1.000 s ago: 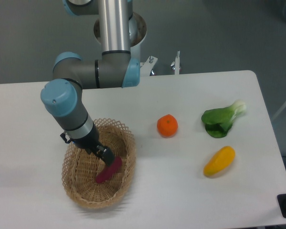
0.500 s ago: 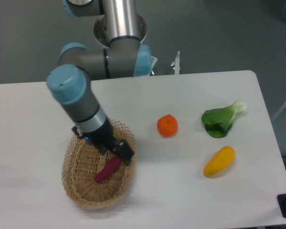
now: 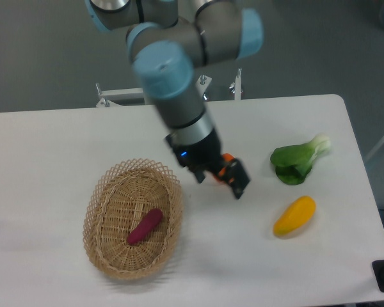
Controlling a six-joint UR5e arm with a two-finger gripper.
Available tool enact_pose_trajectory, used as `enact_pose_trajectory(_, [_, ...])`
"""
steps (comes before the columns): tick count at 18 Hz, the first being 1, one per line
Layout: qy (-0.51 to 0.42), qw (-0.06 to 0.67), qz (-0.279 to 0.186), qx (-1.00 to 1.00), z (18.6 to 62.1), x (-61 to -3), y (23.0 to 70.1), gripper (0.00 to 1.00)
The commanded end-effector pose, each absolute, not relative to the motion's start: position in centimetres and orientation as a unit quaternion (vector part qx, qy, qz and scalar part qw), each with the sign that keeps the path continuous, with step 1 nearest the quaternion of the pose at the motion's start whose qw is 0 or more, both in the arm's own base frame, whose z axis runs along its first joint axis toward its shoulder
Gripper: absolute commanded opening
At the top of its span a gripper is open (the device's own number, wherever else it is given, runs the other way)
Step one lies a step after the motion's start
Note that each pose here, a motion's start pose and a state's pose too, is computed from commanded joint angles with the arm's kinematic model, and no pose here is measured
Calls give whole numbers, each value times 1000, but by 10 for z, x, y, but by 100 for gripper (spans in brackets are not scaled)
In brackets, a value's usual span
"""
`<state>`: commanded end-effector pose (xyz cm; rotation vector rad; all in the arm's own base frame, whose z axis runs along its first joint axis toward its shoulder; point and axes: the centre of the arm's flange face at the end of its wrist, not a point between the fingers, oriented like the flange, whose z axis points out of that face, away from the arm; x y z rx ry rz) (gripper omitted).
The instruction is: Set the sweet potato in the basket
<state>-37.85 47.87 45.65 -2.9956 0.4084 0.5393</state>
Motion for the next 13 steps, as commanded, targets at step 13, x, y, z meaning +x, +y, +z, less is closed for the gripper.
enact_pose_trajectory(13, [168,48,145,-974,482,-401,433,100])
